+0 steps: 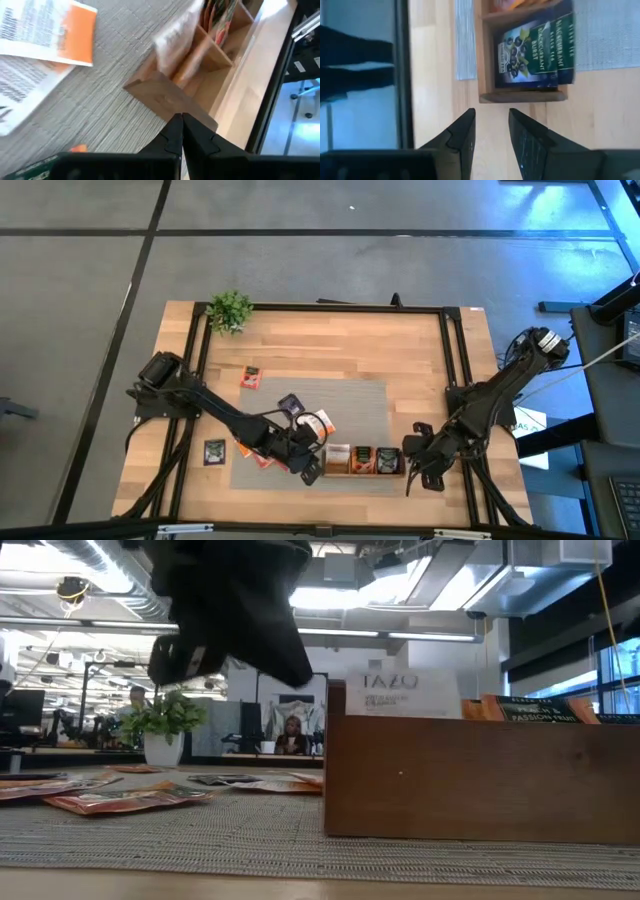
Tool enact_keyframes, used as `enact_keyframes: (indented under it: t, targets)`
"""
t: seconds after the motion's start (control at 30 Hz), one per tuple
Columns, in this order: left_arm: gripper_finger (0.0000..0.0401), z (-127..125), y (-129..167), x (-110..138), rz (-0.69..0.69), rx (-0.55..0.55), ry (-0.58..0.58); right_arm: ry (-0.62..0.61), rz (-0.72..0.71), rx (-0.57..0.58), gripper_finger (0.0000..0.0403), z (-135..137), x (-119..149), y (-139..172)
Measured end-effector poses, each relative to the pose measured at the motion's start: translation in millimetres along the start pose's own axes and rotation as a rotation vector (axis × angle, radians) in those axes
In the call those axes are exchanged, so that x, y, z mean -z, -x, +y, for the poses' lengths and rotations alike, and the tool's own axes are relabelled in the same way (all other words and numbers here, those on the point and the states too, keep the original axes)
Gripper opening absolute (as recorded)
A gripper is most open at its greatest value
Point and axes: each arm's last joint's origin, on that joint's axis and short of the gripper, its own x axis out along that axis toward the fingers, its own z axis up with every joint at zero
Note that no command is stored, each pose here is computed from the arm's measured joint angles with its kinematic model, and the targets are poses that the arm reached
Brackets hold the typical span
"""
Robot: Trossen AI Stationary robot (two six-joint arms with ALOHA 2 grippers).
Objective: Pick & Place Tea
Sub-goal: Put the top orange tea bag into the left compartment of the wooden organizer
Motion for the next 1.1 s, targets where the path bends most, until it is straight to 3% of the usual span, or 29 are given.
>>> enact_keyframes:
  t: [0.37, 0.53, 0.73, 0.83, 1.1]
  targets:
    - [0.0003, 8.3, 52.8, -27.2, -0.12, -0.12, -0.005, -0.148, -0.274, -0.07, 0.012, -8.2, -21.0, 54.2]
    - [0.0003, 18.2, 56.3, -38.4, -0.06, -0.155, -0.079, -0.095, -0.366, -0.032, 0.012, -19.8, -44.2, 69.5]
    - [0.0003, 45.7, 53.0, -63.6, -0.059, -0.294, 0.121, -0.059, -0.42, 0.076, 0.012, -47.5, -68.5, 71.7]
    - [0.0003, 59.8, 50.6, -80.3, -0.012, -0.299, 0.202, -0.055, -0.408, 0.103, 0.012, -64.4, -79.8, 69.6]
    - [0.0003, 106.7, 42.5, -119.8, 0.1, -0.237, 0.172, 0.006, -0.39, 0.117, 0.012, -103.3, -111.6, 52.7]
